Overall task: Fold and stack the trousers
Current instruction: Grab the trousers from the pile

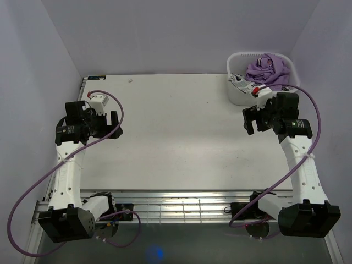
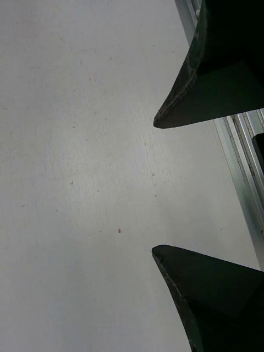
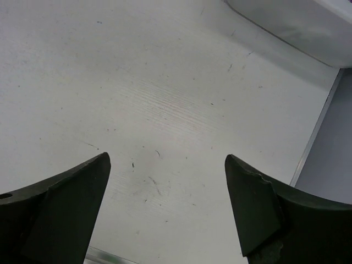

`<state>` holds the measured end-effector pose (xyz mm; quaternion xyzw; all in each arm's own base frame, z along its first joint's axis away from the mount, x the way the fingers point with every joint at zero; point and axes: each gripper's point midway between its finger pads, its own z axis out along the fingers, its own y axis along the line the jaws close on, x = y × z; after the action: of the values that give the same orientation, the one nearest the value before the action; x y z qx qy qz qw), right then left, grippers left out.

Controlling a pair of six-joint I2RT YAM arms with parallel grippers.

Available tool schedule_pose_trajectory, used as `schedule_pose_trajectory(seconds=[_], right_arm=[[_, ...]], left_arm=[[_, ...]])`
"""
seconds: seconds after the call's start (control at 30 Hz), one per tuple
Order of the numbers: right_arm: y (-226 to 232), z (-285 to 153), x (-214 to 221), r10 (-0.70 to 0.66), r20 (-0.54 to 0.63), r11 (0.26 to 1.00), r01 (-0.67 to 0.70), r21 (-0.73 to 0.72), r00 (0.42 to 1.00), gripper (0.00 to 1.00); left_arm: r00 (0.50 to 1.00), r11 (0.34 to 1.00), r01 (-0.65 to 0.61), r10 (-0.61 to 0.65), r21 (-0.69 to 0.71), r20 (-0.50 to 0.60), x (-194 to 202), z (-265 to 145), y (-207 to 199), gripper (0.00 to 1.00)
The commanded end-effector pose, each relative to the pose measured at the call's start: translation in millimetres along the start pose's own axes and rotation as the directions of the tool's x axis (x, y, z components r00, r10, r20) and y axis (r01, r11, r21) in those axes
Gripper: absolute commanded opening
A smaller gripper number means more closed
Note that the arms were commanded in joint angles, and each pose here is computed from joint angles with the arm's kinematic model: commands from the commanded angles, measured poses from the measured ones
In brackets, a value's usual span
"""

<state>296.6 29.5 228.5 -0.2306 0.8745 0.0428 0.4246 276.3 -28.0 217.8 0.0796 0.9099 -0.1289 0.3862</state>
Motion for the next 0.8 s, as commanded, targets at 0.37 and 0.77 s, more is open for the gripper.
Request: schedule_pose_trajectory(seconds=[0.37,0.77], right_arm=[[-142,12,-132,0.001,0.175,0.953,-0.054,0.297,0.985,0.90],[-244,108,-145,0.069,0.204,0.910,-0.145,0.388,0.977,0.90]], left_arm=[[0.933,0.988,-0.094,0.044,0.124,0.358,-88,-57,-45,0.98],[0.943,0.975,-0.048,-0.027,0.216,0.331,-87,-36,-51,0.98]])
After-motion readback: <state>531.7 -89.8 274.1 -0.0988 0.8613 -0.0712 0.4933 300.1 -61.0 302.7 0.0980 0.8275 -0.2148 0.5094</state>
